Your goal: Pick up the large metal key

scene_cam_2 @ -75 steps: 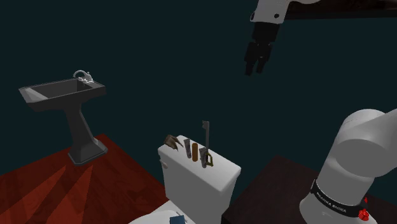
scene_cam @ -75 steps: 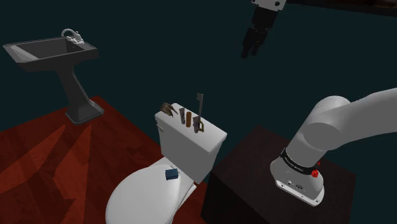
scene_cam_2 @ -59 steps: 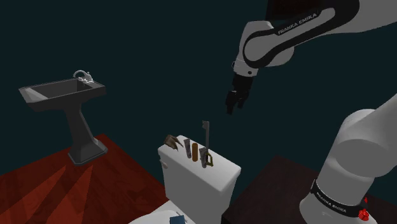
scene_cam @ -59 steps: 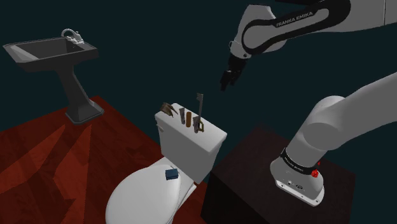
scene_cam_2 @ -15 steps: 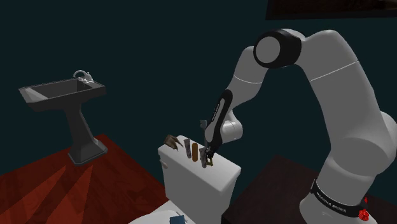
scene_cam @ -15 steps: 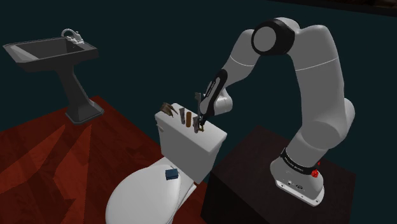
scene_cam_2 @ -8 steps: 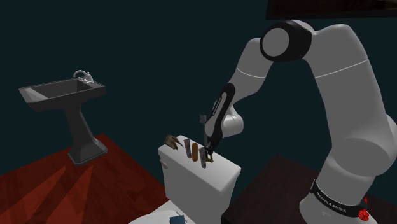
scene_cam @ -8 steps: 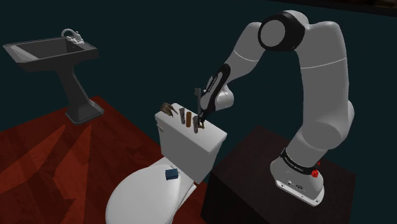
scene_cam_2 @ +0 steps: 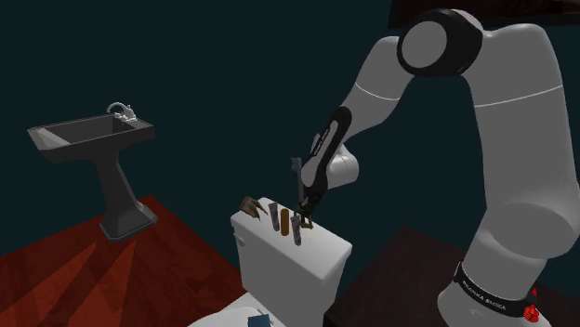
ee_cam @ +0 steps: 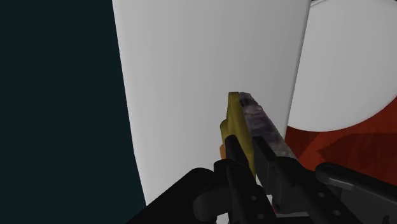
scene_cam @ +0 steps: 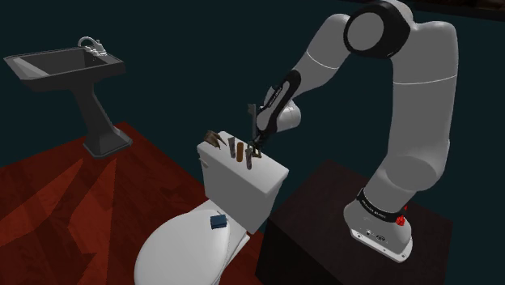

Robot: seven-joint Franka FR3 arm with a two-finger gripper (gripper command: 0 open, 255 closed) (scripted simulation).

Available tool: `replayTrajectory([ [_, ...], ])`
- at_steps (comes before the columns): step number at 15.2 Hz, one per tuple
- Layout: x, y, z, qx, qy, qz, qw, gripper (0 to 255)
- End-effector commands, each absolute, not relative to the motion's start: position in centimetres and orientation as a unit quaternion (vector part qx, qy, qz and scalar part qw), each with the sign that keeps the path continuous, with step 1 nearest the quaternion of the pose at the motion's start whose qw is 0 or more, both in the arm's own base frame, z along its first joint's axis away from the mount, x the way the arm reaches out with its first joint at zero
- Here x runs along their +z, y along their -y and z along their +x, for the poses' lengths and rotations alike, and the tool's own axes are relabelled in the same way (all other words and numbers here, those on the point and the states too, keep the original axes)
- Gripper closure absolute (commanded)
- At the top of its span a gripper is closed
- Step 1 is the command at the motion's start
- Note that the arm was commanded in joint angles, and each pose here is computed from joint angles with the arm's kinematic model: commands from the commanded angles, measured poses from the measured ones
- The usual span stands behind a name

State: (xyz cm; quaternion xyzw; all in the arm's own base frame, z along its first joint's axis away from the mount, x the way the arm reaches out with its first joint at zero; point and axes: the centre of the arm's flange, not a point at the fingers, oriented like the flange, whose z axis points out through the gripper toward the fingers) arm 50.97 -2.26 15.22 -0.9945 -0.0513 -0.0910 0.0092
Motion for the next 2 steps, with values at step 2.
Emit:
replayTrajectory([
  [2, 15.70, 2.31, 51.02, -0.091, 0.051, -0.995, 0.009, 255],
])
